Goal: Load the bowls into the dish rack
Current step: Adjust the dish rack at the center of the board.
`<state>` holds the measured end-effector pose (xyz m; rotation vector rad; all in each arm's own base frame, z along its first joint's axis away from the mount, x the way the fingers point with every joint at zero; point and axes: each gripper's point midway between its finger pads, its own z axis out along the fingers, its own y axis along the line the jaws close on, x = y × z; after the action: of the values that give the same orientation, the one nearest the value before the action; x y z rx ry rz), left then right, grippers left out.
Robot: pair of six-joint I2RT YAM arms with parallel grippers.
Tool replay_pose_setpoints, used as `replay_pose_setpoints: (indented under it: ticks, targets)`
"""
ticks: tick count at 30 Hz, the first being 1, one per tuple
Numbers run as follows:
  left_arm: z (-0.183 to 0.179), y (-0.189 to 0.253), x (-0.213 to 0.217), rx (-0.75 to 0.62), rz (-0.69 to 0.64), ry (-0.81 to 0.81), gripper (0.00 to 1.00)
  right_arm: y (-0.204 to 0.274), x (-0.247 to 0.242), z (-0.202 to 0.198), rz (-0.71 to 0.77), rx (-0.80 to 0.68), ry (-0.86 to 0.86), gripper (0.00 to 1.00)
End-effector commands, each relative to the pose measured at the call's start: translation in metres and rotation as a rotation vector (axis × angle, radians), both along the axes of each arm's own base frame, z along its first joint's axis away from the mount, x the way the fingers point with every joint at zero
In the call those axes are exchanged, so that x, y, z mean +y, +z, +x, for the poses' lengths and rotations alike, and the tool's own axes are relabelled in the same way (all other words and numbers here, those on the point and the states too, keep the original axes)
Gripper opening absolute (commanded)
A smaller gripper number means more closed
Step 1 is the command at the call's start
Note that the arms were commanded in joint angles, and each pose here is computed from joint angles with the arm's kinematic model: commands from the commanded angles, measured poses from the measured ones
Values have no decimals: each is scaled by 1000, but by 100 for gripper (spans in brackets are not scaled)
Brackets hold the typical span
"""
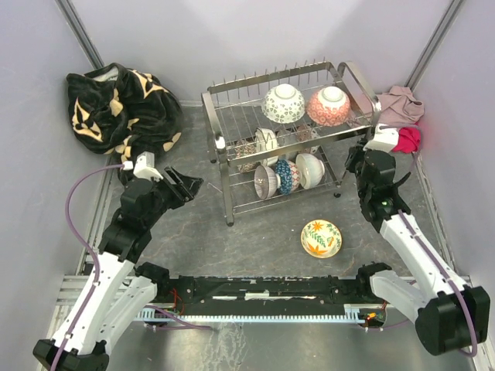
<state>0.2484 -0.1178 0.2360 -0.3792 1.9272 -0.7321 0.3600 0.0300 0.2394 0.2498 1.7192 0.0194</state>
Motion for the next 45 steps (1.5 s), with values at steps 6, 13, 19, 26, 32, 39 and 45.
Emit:
replay_pose_setpoints:
  ticks: [6, 13, 19, 26, 32, 39, 45]
  targets:
    - [-31, 22, -17, -33, -43, -151, 69, -4, -59, -39, 131, 14, -360, 0]
    - [-53, 30, -32, -21, -55, -286, 68, -3, -51, -33, 158, 19, -325, 0]
    - [-85, 19, -55, 66, -78, -487, 70, -5, -44, -26, 174, 34, -303, 1]
    - [-98, -3, -78, 124, -143, -628, 72, -11, -38, -20, 196, 53, -285, 1]
    - [-98, -8, -96, 139, -165, -639, 70, -13, -36, -16, 210, 56, -280, 1]
    - [-71, -19, -111, 121, -202, -534, 60, -17, -33, -15, 224, 60, -270, 1]
    - [-37, -30, -115, 106, -181, -437, 54, -21, -32, -15, 223, 66, -263, 2]
